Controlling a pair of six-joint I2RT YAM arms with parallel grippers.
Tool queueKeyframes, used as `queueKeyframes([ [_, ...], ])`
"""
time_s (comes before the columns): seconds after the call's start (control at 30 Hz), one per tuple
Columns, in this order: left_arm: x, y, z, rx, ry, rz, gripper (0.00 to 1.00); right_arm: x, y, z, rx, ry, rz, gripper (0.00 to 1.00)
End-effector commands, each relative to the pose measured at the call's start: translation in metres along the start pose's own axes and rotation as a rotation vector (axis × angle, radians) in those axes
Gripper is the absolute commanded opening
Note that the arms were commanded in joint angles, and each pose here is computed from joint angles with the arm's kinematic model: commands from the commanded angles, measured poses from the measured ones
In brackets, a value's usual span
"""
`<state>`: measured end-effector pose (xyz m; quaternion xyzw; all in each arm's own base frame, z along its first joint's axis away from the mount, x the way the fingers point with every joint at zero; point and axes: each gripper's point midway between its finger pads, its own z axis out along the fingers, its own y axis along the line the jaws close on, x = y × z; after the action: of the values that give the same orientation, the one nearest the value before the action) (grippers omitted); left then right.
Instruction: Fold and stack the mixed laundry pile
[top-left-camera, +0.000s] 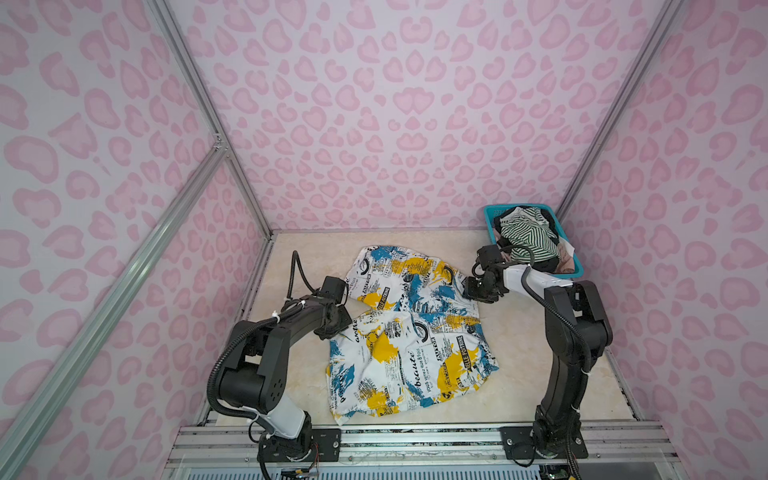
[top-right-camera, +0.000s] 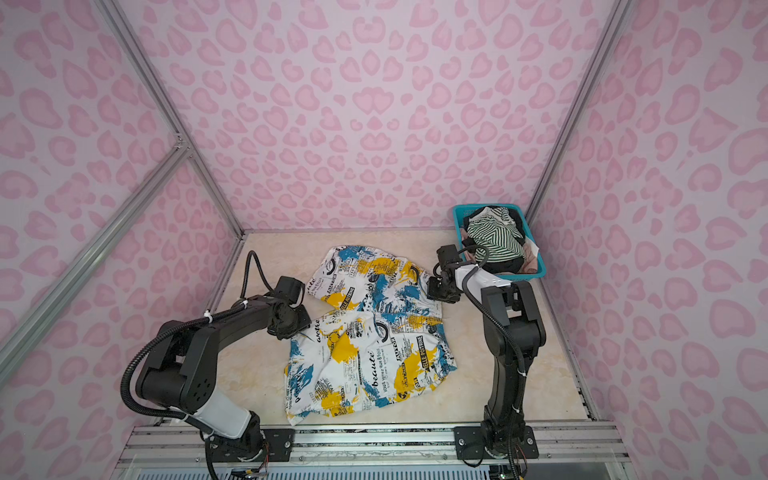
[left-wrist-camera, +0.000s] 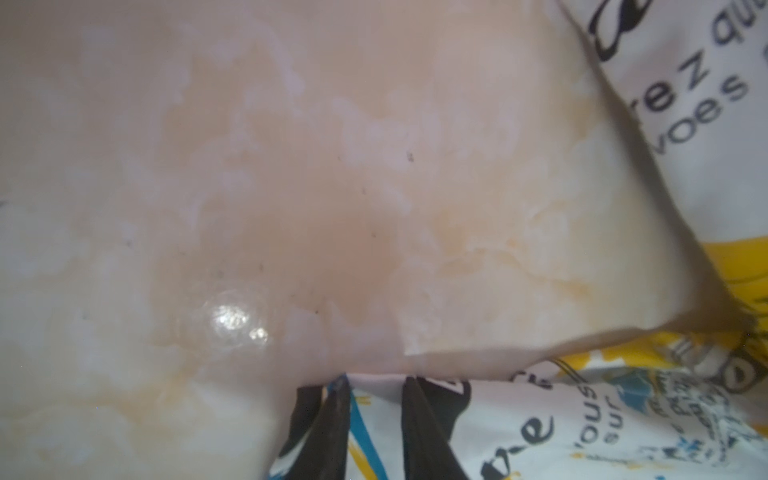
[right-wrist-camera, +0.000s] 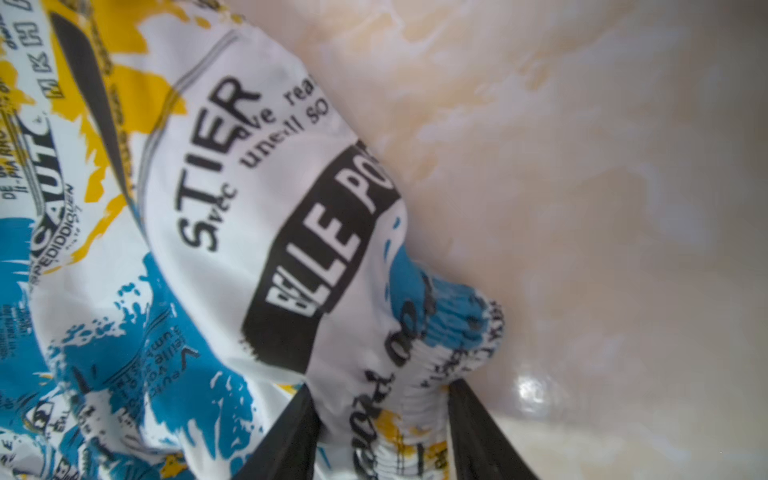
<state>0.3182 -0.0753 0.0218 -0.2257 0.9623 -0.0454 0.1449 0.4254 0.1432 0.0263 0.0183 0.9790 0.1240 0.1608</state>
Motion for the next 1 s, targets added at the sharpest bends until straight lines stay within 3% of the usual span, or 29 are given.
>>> queueKeyframes([
  [0.0, -0.01, -0.005, -0.013, 0.005, -0.012, 0.042, 0.28, 0.012, -0.006, 0.008, 0.024, 0.056, -0.012, 0.3],
  [0.13, -0.038, -0.006, -0.04, -0.012, -0.073, 0.062, 0.35, 0.019, 0.001, 0.005, 0.039, 0.094, -0.082, 0.22],
  [0.3, -0.082, -0.024, -0.054, 0.091, -0.136, 0.077, 0.6, 0.046, 0.012, 0.005, 0.126, 0.159, -0.216, 0.21],
  [0.47, -0.113, -0.045, -0.017, 0.133, -0.138, 0.1, 0.63, 0.07, 0.014, 0.007, 0.115, 0.186, -0.216, 0.19],
  [0.7, -0.116, -0.042, 0.034, 0.102, -0.067, 0.06, 0.64, 0.073, 0.013, -0.002, 0.119, 0.175, -0.219, 0.19],
  [0.83, -0.108, -0.042, 0.056, 0.123, -0.015, 0.035, 0.57, 0.065, 0.014, -0.002, 0.119, 0.151, -0.211, 0.18],
  [0.9, -0.109, -0.043, 0.053, 0.132, -0.016, 0.025, 0.46, 0.057, 0.014, -0.001, 0.116, 0.129, -0.201, 0.17],
  [0.97, -0.111, -0.042, 0.046, 0.136, -0.012, 0.015, 0.28, 0.043, 0.014, -0.001, 0.111, 0.093, -0.192, 0.13],
])
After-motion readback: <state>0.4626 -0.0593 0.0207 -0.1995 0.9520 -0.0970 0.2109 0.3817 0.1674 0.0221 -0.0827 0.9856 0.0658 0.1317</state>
